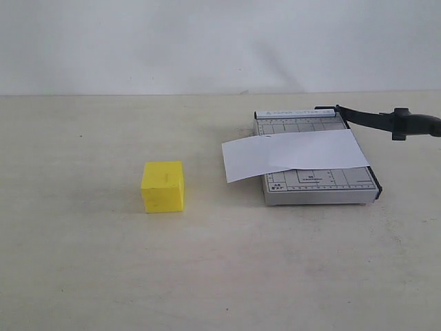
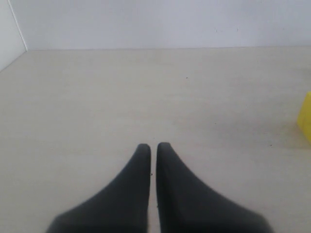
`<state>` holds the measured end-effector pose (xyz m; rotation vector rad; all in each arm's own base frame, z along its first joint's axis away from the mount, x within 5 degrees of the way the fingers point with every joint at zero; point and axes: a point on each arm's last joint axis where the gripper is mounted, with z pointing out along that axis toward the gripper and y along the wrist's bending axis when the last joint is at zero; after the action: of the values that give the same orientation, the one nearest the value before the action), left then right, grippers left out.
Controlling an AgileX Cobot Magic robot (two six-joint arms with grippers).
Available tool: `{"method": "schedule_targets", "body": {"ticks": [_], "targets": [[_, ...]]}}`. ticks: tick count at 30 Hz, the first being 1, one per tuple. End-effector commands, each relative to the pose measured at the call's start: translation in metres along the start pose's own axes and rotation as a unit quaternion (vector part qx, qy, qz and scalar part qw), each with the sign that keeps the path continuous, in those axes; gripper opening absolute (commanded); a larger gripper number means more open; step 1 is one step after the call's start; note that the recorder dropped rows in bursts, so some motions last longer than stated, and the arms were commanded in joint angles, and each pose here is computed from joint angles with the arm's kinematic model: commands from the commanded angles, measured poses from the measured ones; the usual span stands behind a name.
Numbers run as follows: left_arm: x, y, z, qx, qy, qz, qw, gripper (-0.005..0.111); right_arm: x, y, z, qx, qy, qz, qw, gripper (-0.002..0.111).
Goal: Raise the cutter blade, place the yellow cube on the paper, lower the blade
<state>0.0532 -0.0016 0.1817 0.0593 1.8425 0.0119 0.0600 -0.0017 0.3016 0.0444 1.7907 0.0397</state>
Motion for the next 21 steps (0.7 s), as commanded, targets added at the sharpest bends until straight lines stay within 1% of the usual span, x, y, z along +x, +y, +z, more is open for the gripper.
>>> {"method": "schedule_targets", "body": {"ticks": [1, 5, 8, 9, 10, 11, 13, 16, 17, 19, 20, 21], "targets": [[-0.001, 0.000, 0.000, 0.003, -0.008, 0.003, 1.000, 0.004, 0.002, -0.001, -0.010, 0.002, -0.018, -0.007, 1.000, 0.000], [-0.001, 0.000, 0.000, 0.003, -0.008, 0.003, 1.000, 0.004, 0.002, -0.001, -0.008, -0.001, -0.030, -0.016, 0.999, 0.000], [-0.001, 0.000, 0.000, 0.003, -0.008, 0.003, 1.000, 0.004, 0.004, 0.001, -0.003, -0.011, -0.081, -0.052, 0.995, 0.000], [-0.001, 0.000, 0.000, 0.003, -0.008, 0.003, 1.000, 0.004, 0.012, 0.002, 0.004, -0.016, -0.093, -0.053, 0.994, 0.000], [-0.001, 0.000, 0.000, 0.003, -0.008, 0.003, 1.000, 0.004, 0.018, 0.002, 0.007, -0.019, -0.083, -0.045, 0.995, 0.000], [-0.001, 0.000, 0.000, 0.003, -0.008, 0.003, 1.000, 0.004, 0.033, 0.003, 0.014, -0.026, -0.058, -0.015, 0.998, 0.000], [-0.001, 0.000, 0.000, 0.003, -0.008, 0.003, 1.000, 0.004, 0.038, 0.004, 0.017, -0.033, -0.067, 0.005, 0.997, 0.000], [-0.001, 0.000, 0.000, 0.003, -0.010, 0.003, 1.000, 0.004, 0.041, 0.003, 0.017, -0.031, -0.051, 0.005, 0.998, 0.000], [-0.003, 0.000, 0.000, -0.001, -0.020, 0.015, 1.000, 0.004, 0.044, 0.003, 0.017, -0.029, -0.032, 0.005, 0.999, 0.000], [-0.004, 0.001, 0.000, -0.004, -0.029, 0.021, 0.999, 0.004, 0.045, 0.003, 0.018, -0.029, -0.026, 0.005, 0.999, 0.000], [-0.007, 0.001, 0.000, -0.004, -0.044, 0.017, 0.999, 0.004, 0.045, 0.003, 0.018, -0.029, -0.026, 0.005, 0.999, 0.000], [-0.009, 0.000, 0.000, 0.000, -0.057, 0.002, 0.998, 0.004, 0.045, 0.003, 0.018, -0.029, -0.026, 0.005, 0.999, 0.000]]}}
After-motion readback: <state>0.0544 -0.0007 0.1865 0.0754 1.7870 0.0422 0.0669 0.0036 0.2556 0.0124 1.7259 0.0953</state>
